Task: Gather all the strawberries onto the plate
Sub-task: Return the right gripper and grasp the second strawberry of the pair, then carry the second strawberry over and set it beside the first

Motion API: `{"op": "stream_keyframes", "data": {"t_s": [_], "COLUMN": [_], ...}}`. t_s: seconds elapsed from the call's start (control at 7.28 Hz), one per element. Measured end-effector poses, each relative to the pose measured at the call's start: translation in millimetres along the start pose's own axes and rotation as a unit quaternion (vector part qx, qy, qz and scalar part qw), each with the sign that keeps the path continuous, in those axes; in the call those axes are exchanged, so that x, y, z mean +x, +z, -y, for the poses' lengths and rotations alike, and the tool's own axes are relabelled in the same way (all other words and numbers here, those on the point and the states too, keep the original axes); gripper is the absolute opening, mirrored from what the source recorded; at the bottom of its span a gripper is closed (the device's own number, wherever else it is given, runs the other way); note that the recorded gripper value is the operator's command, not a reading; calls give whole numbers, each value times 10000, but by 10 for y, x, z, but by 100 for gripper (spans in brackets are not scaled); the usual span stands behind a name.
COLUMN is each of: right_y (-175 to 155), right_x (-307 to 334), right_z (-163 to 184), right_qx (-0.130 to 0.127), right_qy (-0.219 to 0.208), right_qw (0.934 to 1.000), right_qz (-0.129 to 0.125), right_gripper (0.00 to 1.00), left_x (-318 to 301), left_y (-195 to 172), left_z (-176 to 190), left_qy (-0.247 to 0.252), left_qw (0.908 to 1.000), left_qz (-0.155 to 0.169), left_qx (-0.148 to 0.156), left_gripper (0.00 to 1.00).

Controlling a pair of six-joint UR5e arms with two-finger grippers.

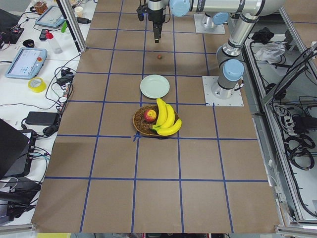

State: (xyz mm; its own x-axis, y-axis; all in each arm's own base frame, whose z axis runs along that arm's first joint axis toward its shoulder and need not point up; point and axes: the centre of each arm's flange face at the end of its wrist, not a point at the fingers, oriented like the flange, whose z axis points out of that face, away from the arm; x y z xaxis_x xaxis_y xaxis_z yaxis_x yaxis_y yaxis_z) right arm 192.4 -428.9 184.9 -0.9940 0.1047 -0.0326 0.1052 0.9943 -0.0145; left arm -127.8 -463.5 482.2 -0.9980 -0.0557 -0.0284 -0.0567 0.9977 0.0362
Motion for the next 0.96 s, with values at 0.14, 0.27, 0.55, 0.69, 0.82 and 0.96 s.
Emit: {"op": "stream_keyframes", "data": {"t_s": [0.14, 0.27, 0.55, 0.69, 0.82, 0.96], "right_y": [29, 30, -85, -273, -499, -740], "right_x": [9, 12, -19, -118, -370, -828], "right_z": [-13, -10, 107, 255, 350, 327], "right_qx": [-2, 10, 151, 253, 288, 359], "right_qy": [-2, -7, 58, 233, 400, 439], "right_qw": [10000, 10000, 9999, 9993, 9985, 9977], "right_qz": [-6, -15, 21, 127, 254, 381], "right_gripper": [15, 8, 7, 8, 9, 9], "left_x": [0, -2, -20, -23, -25, -27], "left_y": [10, 23, 39, 39, 38, 38], "left_z": [-6, -18, -26, -27, -26, -25], "left_qy": [0, 3, 2, 3, 3, 1], "left_qw": [10000, 10000, 10000, 9999, 9999, 9999], "left_qz": [0, 10, 86, 106, 112, 116], "left_qx": [-13, -25, -29, -22, -15, -14], "left_gripper": [100, 100, 100, 100, 100, 100]}}
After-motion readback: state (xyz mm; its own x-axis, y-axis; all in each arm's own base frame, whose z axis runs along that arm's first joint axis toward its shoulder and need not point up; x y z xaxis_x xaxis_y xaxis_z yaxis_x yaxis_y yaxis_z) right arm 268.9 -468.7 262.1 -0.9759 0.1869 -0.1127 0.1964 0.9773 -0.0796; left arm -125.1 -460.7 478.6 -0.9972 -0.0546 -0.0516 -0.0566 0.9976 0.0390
